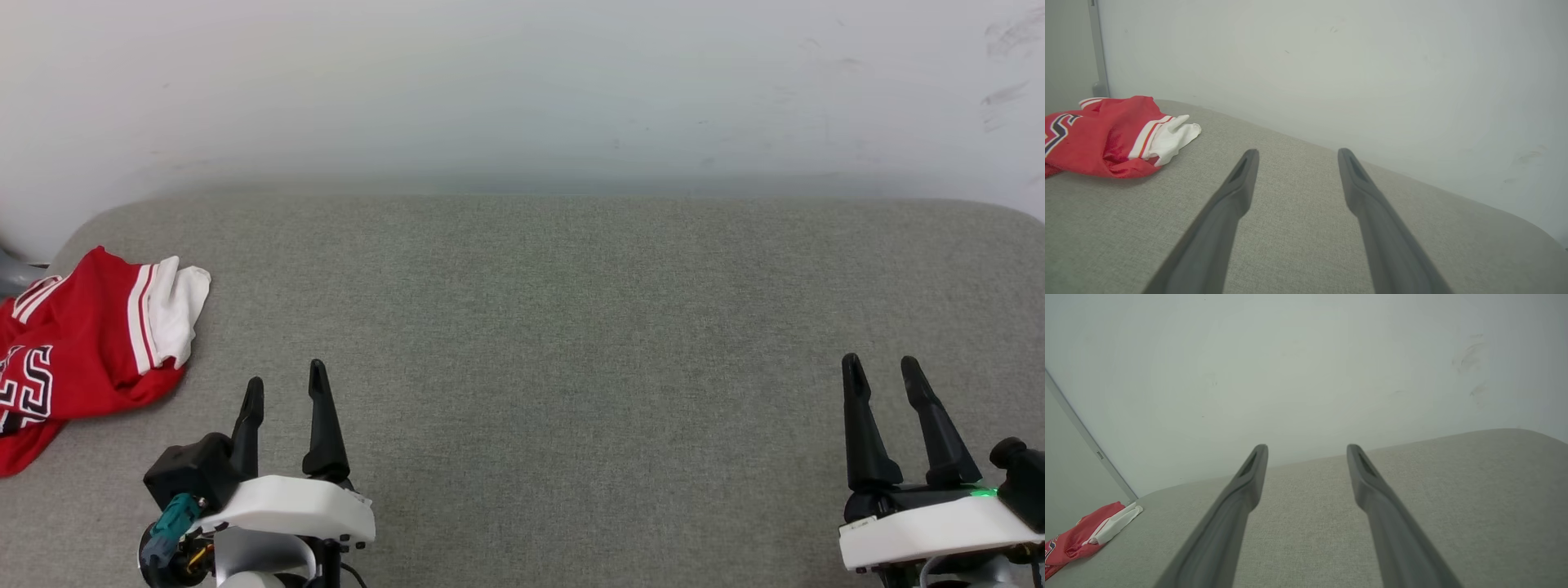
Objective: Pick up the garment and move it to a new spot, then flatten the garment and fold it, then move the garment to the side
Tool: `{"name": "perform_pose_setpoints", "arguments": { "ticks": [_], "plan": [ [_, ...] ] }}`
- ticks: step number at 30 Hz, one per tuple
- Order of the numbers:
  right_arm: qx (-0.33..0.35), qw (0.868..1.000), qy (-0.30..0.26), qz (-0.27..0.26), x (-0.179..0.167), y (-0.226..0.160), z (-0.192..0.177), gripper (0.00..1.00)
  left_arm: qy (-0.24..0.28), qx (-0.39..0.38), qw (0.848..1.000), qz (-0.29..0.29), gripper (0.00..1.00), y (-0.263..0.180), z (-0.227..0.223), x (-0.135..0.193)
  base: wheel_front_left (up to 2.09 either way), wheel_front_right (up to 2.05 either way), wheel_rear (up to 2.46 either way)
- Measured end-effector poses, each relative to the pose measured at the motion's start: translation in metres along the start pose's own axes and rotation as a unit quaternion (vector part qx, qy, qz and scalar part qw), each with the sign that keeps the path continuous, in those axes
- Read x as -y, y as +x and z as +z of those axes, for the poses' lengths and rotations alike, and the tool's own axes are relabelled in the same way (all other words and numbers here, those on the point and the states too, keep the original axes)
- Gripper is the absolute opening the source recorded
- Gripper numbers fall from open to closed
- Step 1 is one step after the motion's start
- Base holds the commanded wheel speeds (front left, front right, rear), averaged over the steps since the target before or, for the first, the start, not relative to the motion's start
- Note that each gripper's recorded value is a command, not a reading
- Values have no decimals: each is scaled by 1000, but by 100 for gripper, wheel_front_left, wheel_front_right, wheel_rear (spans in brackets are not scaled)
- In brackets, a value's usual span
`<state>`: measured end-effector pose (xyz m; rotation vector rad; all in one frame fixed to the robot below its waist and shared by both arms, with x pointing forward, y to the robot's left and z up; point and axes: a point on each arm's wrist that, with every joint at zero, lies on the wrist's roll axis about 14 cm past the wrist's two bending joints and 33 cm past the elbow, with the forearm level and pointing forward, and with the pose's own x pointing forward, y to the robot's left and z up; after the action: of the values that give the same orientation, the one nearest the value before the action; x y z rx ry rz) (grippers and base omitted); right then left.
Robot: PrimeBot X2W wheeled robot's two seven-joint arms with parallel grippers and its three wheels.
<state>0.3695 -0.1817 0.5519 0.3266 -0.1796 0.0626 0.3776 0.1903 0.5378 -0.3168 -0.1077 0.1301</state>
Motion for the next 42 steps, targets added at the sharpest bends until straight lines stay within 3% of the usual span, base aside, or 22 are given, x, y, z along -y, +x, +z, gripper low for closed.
{"name": "perform_pose_setpoints", "arguments": {
  "ticks": [42],
  "plan": [
    [17, 991, -129, 27, -8, -5, 2, 100, 142, 43, 988, -47, 100, -9, 1, 17, 0, 0, 0]
  ]
}}
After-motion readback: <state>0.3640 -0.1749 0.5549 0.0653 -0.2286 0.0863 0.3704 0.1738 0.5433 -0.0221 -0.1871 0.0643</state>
